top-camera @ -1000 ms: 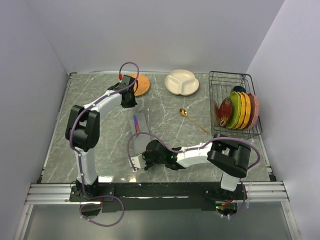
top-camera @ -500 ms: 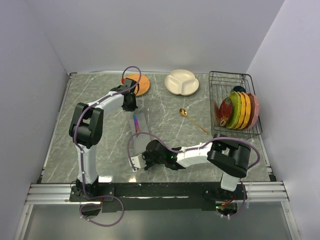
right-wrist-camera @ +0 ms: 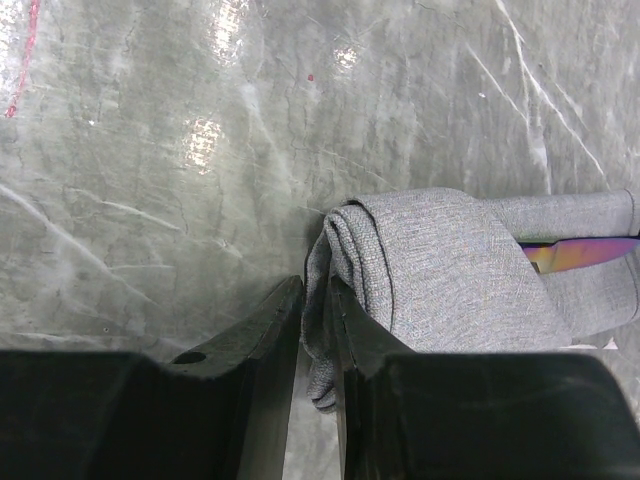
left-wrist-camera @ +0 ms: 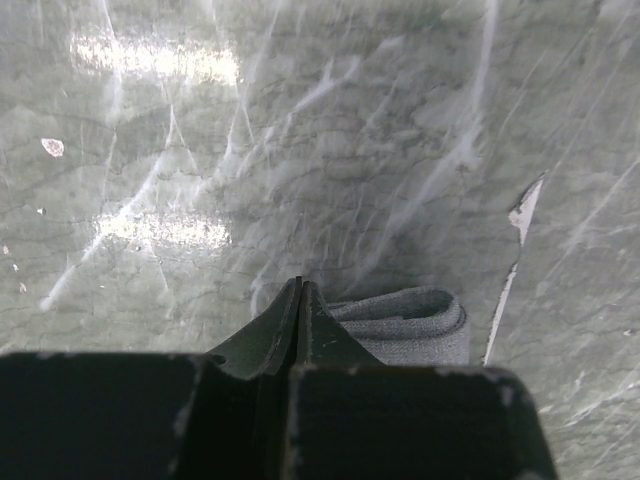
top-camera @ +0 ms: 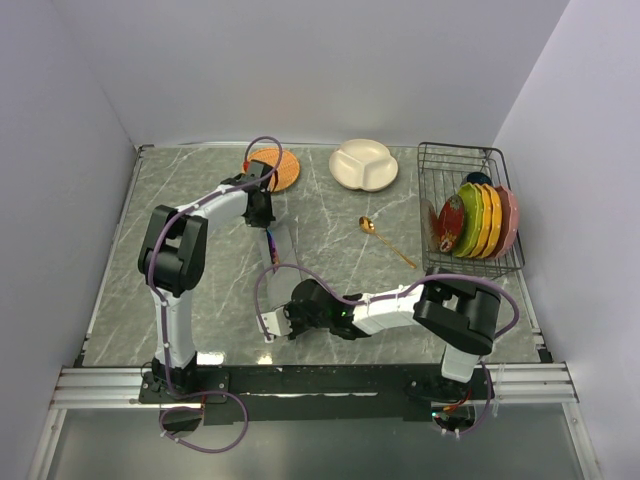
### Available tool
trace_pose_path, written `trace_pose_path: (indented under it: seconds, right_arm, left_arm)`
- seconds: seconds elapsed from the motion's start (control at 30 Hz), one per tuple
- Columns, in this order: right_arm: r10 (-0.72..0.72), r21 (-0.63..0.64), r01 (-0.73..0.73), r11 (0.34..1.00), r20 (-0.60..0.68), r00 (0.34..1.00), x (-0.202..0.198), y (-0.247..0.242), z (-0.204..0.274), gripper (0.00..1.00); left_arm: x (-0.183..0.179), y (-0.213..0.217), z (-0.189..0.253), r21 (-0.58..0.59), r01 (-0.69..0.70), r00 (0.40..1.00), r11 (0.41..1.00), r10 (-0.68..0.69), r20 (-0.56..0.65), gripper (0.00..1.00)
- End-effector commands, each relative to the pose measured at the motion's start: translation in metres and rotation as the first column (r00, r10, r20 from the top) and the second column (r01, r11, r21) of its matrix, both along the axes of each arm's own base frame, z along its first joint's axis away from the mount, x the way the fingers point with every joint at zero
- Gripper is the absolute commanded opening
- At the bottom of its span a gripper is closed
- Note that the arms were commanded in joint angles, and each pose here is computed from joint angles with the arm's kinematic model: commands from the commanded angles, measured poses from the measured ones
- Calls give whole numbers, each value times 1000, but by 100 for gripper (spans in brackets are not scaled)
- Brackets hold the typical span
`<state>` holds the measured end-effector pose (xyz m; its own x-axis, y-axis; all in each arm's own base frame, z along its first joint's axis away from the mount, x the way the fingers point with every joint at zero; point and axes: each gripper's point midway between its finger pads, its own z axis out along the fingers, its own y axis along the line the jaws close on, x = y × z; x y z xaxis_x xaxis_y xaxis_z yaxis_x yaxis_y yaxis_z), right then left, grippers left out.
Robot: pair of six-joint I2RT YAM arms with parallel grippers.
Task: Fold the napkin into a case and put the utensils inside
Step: Insert the knife into the folded napkin.
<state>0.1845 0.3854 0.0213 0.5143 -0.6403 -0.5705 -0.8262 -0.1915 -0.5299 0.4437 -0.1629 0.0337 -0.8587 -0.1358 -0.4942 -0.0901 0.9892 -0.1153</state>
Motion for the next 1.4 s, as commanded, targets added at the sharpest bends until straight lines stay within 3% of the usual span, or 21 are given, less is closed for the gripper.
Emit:
trace_pose_path:
  seconds: [0.0, 0.97, 1.13, 1.37]
  right_arm:
    - [-31, -29, 31, 999, -4, 999, 7, -3, -8, 27]
    - [-38, -20, 38, 999, -2, 999, 8, -4, -7, 28]
    - [-43, 11, 43, 999, -4, 999, 7, -5, 9, 34]
    - [-18, 78, 25, 997, -83, 996, -7, -11, 47, 51]
  left_arm:
    - [-7, -1, 4, -21, 0, 1000, 1000, 0, -6, 4]
    - [-38, -8, 14, 26, 19, 1000, 999, -19, -5, 7]
    - [-8, 16, 26, 56, -72, 996, 996, 69, 54, 15]
    - [75, 40, 119, -4, -120, 940, 993, 114, 323, 38]
